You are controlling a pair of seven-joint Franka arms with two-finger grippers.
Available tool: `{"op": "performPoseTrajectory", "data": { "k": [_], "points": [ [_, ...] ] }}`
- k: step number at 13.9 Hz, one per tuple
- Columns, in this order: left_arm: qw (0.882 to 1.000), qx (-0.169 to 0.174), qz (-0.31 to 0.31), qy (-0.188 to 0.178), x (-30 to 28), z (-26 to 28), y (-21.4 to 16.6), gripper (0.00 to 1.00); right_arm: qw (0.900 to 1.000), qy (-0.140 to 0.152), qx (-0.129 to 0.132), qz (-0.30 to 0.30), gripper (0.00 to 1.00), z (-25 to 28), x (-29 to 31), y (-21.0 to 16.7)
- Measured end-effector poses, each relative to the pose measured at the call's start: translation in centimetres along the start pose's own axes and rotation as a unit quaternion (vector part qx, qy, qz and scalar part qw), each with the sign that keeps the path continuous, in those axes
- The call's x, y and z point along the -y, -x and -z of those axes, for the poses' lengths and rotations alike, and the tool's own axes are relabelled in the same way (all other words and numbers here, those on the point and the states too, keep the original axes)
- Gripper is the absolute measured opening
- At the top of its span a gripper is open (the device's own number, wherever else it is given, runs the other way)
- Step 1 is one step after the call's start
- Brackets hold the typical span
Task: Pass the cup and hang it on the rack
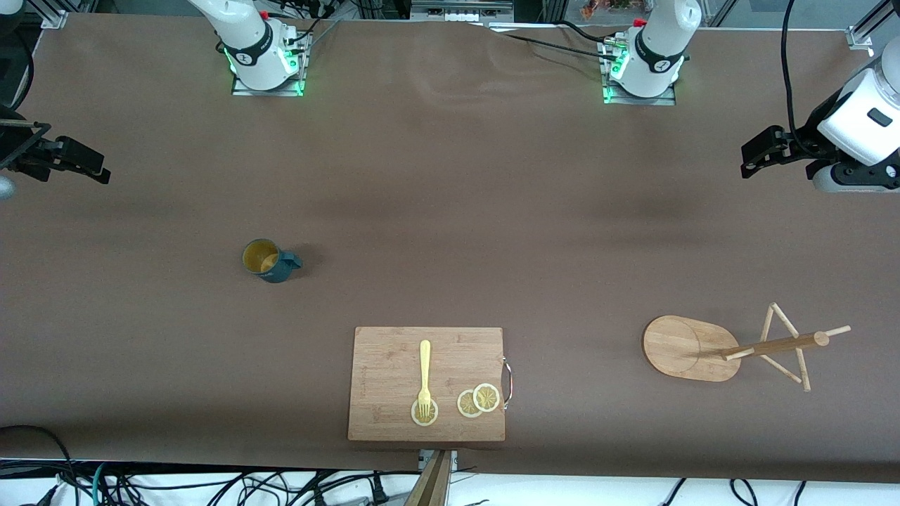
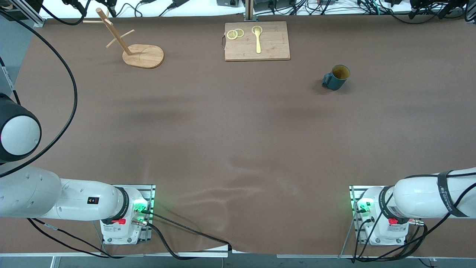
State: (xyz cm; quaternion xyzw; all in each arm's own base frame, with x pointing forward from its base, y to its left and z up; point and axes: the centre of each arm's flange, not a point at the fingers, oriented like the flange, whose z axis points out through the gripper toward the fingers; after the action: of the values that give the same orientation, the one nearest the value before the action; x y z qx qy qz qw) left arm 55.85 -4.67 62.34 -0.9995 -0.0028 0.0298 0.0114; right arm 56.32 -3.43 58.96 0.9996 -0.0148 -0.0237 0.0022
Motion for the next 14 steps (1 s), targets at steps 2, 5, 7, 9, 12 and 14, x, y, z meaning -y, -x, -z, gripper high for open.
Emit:
{"op": "performPoseTrajectory", "data": {
  "k": [2,5,7,9,12,14],
  "points": [
    [1.000,0.000,0.000,0.000,0.0,0.0,0.0,1.00,1.000,0.000,0.003,0.000,1.00,-0.3,0.0,-0.1],
    [1.000,0.000,0.000,0.000,0.0,0.0,0.0,1.00,1.000,0.000,0.011,0.000,1.00,-0.7,0.0,-0.1],
    [1.000,0.000,0.000,0.000,0.0,0.0,0.0,1.00,1.000,0.000,0.018,0.000,1.00,-1.1,0.0,-0.2],
    [1.000,0.000,-0.001,0.000,-0.1,0.0,0.0,1.00,1.000,0.000,0.023,0.001,1.00,-1.6,0.1,-0.3],
    [1.000,0.000,-0.007,0.000,-0.7,0.0,0.1,1.00,0.999,0.000,0.038,0.008,1.00,-3.1,1.0,-0.8],
    [1.000,0.000,-0.008,0.000,-0.9,0.0,0.1,1.00,0.998,0.001,0.053,0.018,1.00,-5.1,2.1,-1.6]
  ]
}}
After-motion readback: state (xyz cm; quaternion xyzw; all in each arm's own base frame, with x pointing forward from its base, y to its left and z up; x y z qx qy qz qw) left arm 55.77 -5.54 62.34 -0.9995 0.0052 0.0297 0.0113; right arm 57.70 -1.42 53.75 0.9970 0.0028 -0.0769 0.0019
